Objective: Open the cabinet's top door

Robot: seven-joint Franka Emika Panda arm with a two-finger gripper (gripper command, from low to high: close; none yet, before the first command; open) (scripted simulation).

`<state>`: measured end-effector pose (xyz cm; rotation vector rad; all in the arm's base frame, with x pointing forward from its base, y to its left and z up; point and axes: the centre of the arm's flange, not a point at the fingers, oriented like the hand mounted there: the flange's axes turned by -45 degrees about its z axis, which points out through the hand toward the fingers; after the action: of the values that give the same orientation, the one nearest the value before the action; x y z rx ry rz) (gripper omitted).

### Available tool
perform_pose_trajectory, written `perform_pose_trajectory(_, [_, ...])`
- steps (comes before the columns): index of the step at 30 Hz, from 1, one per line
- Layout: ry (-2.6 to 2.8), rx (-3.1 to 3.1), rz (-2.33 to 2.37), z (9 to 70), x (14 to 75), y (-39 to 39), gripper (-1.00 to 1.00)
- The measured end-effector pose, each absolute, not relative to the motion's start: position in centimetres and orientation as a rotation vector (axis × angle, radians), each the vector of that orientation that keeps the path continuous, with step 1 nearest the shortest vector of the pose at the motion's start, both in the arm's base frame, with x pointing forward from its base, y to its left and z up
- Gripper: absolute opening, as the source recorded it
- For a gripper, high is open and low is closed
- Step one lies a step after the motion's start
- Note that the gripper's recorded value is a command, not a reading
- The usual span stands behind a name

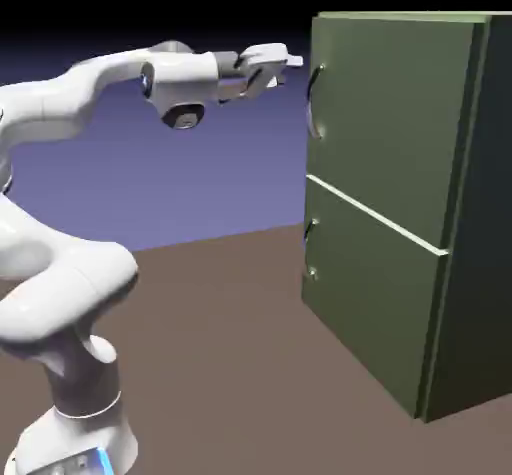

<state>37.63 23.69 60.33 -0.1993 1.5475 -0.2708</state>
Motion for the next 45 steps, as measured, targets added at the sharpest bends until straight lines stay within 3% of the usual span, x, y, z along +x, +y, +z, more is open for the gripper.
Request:
perform_pose_trajectory(5, [1.571,0.032,-0.032,55.3,39.8,26.5,0.00])
perform_pose_trajectory(10, [1.570,0.032,-0.033,55.3,44.0,26.4,0.00])
perform_pose_trajectory(11, [1.571,0.032,-0.033,55.2,44.8,26.3,-1.00])
perform_pose_trajectory(26, [1.561,-0.175,0.176,55.3,34.3,21.5,-1.00])
perform_pose_trajectory(45, [1.508,-0.520,0.520,55.3,20.7,7.9,-1.00])
